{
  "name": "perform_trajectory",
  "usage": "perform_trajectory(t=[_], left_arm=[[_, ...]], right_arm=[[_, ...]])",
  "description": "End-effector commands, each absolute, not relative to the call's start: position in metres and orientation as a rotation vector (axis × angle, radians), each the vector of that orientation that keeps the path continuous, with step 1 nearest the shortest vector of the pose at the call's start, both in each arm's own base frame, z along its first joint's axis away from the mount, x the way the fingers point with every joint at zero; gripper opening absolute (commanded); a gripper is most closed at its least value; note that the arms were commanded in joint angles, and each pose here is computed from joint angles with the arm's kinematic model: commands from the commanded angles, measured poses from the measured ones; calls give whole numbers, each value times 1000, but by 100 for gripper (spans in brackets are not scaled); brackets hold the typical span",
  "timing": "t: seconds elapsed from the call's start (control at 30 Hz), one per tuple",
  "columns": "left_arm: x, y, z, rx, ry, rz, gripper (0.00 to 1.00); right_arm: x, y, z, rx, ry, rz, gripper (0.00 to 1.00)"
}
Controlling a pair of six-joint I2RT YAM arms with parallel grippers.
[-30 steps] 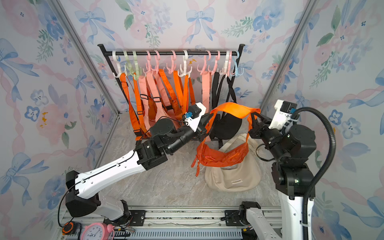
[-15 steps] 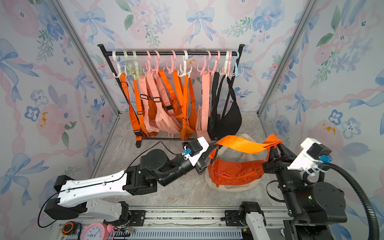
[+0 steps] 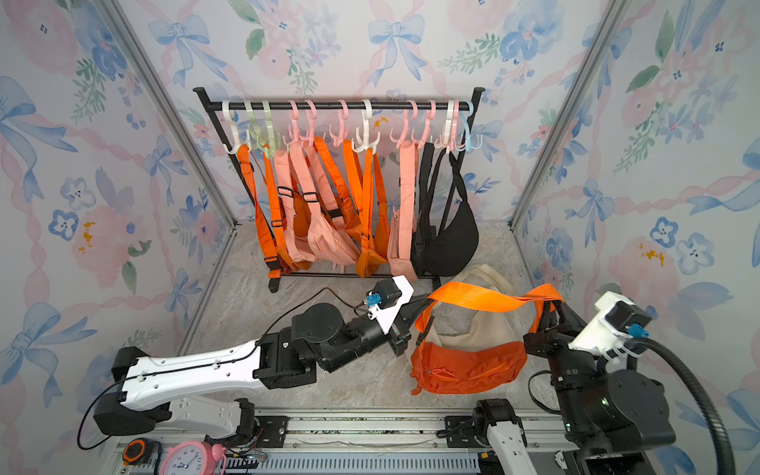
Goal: Take the bag off the hook
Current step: Place the bag inside the bag.
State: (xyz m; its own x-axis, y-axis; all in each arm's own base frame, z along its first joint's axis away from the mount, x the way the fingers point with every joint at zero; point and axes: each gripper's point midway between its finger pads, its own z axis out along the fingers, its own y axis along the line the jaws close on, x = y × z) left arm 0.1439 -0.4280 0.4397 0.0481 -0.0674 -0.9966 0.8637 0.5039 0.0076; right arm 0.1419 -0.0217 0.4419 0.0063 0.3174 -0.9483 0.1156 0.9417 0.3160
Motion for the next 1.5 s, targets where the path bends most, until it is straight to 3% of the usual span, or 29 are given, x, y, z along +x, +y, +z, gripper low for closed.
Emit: perform_trajectory(t=[0.0, 0.3, 0.67, 1.17, 1.47], left_arm=[[164, -451, 397, 756, 1438, -857, 0], [222, -500, 318, 773, 1595, -766, 0], [280, -483, 269, 685, 1704, -631, 0], [337, -547, 207, 845, 1729, -437, 0], [369, -559, 178, 874, 1768, -427, 0]], right_arm=[[168, -38, 413, 406, 1611, 34, 0], [233, -49, 338, 506, 1773, -69, 0], [276, -81, 265, 747, 1837, 121, 0], [336, -101, 204, 832, 1903, 137, 0], [361, -111, 183, 852, 1946, 125, 5]])
